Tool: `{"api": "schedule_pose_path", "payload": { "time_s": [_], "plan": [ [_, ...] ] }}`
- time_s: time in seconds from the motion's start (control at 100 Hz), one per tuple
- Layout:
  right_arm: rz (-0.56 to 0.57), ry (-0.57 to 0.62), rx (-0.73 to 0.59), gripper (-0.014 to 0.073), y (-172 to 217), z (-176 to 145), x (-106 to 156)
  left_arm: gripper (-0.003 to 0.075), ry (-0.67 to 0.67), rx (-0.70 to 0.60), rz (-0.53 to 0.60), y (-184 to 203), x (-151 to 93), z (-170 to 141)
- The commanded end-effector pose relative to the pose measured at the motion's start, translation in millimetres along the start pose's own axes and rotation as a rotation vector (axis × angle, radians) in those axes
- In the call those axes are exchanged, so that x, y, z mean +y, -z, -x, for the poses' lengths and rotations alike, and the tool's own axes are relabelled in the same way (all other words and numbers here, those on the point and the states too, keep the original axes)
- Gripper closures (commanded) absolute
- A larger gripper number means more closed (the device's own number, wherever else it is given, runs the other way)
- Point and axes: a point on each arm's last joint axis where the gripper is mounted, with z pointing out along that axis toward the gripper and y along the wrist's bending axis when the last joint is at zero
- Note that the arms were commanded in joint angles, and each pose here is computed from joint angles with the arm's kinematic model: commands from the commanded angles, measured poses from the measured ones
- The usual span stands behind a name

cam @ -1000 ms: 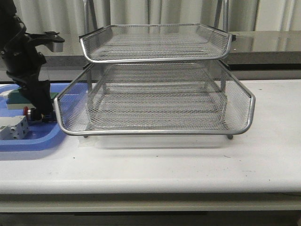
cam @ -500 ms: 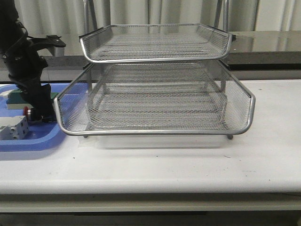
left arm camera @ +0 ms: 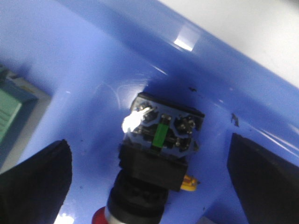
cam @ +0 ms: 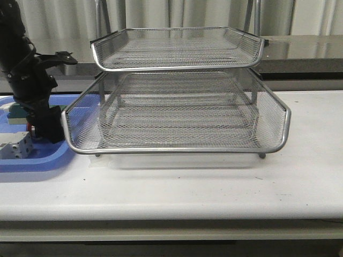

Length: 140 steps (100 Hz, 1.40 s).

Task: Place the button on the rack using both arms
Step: 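Lift the red button out of the bin with the left gripper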

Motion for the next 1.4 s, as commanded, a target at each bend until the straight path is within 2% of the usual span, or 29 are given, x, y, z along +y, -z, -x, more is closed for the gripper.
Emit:
{"api": "schedule_pose_path", "payload": {
  "time_s": [0.0, 0.13, 0.22, 0.36, 0.56, 0.8, 0.93, 1.1, 1.39],
  "plan": [
    [0.002, 0.007, -0.094, 0.0664, 6.9, 12.6, 0.7, 0.0081, -0.004, -0.085, 0.074, 33.4, 3.2, 15.0],
    [0.002, 0.007, -0.094, 0.0664, 6.9, 12.6, 0.7, 0.0088, -0.004, -0.084, 0.072, 32.3, 3.2, 14.8],
    [0.002, 0.007, -0.094, 0.0664, 6.9, 12.6, 0.7, 0.0129, -0.004, -0.084, 0.072, 32.3, 3.2, 14.8],
    [0.002, 0.007, -0.094, 0.0664, 6.9, 12.6, 0.7, 0.0269, -0.004, -0.084, 0.072, 32.3, 3.2, 14.8],
    [0.002, 0.007, -0.094, 0.0664, 6.9, 12.6, 0.7, 0.0515, -0.004, -0.084, 0.073, 32.6, 3.4, 14.9],
    [0.002, 0.007, -0.094, 0.0664, 6.9, 12.6, 0.7, 0.0692, -0.009, -0.082, 0.059, 46.2, 5.5, 19.8],
    [0.002, 0.007, -0.094, 0.0664, 6.9, 12.6, 0.7, 0.0738, -0.019, -0.065, 0.026, 63.3, 6.4, 23.2],
    [0.002, 0.007, -0.094, 0.0664, 6.9, 12.6, 0.7, 0.074, -0.03, -0.049, -0.008, 91.4, 6.8, 28.3],
    [0.002, 0.007, -0.094, 0.0664, 6.9, 12.6, 0.7, 0.074, 0.106, -0.086, 0.095, 132.4, 8.9, 31.6]
  ]
}}
